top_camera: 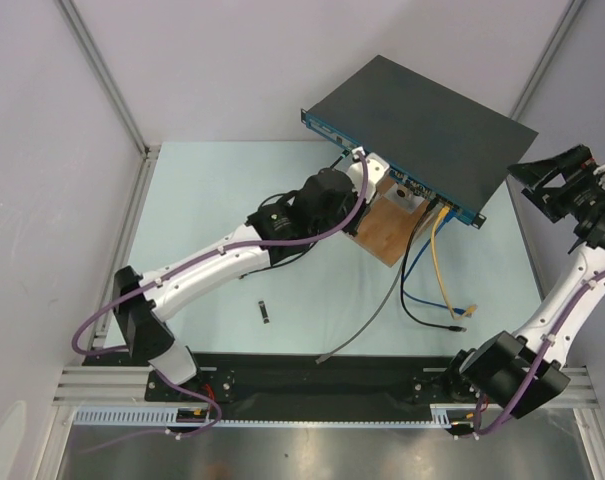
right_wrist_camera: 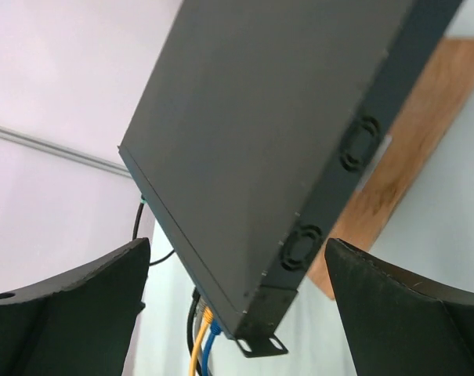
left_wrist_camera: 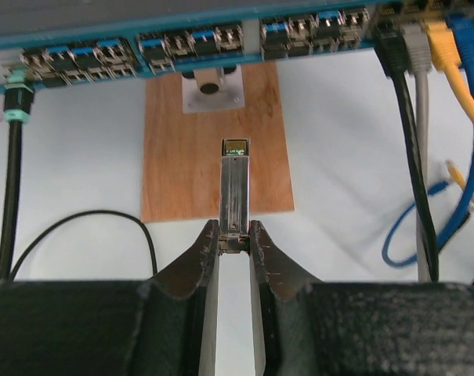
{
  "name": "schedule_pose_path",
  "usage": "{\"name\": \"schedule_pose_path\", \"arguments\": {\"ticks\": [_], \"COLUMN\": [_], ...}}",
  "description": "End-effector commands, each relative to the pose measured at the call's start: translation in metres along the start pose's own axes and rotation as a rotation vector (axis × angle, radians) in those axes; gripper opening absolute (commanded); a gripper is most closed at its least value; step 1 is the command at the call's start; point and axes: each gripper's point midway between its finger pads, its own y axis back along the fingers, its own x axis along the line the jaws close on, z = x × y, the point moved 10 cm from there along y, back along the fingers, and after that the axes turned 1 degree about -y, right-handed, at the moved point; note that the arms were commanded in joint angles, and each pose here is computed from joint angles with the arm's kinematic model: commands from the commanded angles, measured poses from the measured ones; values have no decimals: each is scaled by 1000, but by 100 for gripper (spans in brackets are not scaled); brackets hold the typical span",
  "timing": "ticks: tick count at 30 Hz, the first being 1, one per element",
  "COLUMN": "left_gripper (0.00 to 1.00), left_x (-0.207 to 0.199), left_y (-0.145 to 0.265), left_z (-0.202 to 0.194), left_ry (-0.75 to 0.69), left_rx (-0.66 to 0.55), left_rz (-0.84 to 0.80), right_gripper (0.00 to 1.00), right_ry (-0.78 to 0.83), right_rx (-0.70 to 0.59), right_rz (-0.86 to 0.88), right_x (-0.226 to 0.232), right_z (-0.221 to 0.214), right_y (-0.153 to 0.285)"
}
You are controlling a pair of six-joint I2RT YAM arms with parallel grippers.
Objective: Insert the plug into the switch port
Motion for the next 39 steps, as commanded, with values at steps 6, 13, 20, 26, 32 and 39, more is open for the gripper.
{"name": "schedule_pose_path", "arguments": {"ticks": [6,13,20,26,32,39], "left_gripper": [1,0,0,0,0,0], "left_x": [-1,-5,-9,-9,-6,-4], "left_y": [-23,-36,-43,-48,-51,-53], "left_z": [14,14,20,22,24,24], "left_ry": [38,37,22,21,27,28], "left_rx": [-102,-89,-104,-106,-101,-101], "left_rz": [87,96,111,144,183,225], "right_gripper": [100,100,99,96,78,40], "right_ry": [-153,-188,-218,-212,-214,-214], "right_rx": [89,110,163,178,191,201], "right_rz": [17,86,111,137,166,182], "right_x": [-36,-52,-62,-65,-66,-67], "right_z": [-13,-25,-35,-36,-39,-42], "right_y": [-13,-24,-37,-46,-52,-55]}}
